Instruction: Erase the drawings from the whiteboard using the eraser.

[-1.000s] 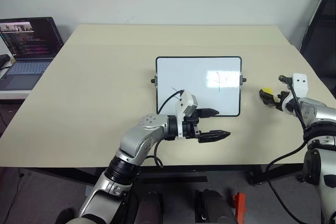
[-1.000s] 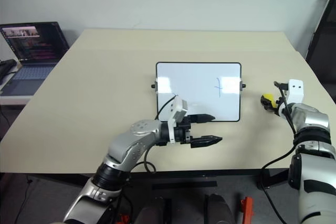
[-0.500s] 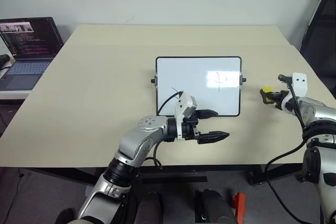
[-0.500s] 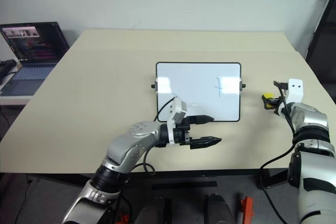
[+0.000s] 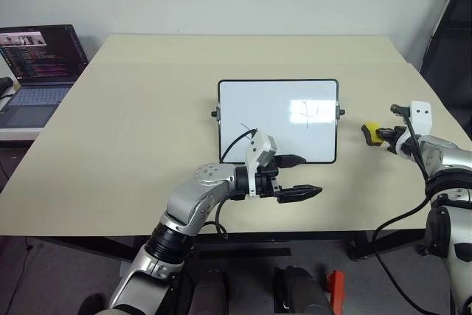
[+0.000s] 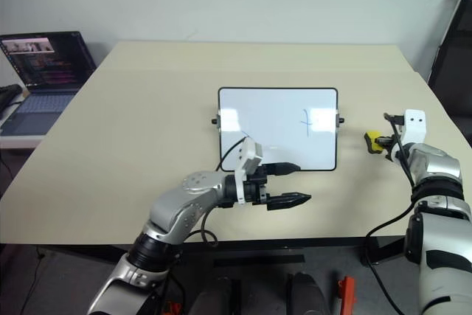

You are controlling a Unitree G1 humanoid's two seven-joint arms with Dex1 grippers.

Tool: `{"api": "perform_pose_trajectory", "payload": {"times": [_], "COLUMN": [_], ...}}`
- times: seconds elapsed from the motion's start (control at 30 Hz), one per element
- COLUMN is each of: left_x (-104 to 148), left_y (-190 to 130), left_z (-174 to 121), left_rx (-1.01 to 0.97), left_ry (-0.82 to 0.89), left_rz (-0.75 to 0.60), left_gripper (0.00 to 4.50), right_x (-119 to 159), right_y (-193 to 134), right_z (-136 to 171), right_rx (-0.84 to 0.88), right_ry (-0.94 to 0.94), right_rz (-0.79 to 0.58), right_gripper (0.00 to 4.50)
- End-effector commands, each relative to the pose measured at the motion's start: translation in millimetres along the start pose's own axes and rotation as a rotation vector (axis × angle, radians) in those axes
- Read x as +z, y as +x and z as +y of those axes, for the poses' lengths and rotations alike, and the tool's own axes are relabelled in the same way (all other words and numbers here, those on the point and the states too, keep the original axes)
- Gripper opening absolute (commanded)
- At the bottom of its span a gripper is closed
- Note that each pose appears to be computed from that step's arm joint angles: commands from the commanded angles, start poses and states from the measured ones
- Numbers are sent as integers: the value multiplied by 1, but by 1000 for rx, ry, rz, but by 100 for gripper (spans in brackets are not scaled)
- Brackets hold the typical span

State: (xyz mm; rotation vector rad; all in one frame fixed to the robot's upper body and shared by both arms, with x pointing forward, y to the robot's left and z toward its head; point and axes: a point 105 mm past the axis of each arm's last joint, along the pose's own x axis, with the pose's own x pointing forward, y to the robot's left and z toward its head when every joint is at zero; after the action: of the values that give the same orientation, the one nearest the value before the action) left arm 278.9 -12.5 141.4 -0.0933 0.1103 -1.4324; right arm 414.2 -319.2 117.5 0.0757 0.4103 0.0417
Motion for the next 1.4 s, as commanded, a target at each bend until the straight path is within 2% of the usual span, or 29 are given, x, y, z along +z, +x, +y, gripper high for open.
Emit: {"api": "perform_pose_trajectory", "payload": {"times": [0.03,0.17,0.4,0.73,0.83,1.0,1.2,1.4], "left_x": [10,9,9,9,9,9,9,10], "left_y": [2,2,2,0,0,-1,0,-1], "left_z": [-9,-9,-10,-8,-8,-7,-7,-5], "left_rx": [-28,-30,-32,-19,-16,-16,-22,-12], "left_ry": [37,36,36,35,36,35,33,43], "left_rz": [-26,-25,-24,-22,-22,-21,-20,-20], "left_gripper": [450,450,450,450,450,450,450,450], "right_x": [34,35,10,6,9,11,14,29], "right_y": [-12,-12,-2,3,3,3,0,-6], "right_z": [-4,1,9,7,5,4,2,3], "right_rx": [8,29,30,5,-8,-9,-5,14], "right_ry": [-15,-14,-39,-25,-22,-19,-19,-28], "right_rz": [-90,-86,7,9,-3,-13,-22,-63], "right_gripper": [202,339,339,339,282,110,102,102]}}
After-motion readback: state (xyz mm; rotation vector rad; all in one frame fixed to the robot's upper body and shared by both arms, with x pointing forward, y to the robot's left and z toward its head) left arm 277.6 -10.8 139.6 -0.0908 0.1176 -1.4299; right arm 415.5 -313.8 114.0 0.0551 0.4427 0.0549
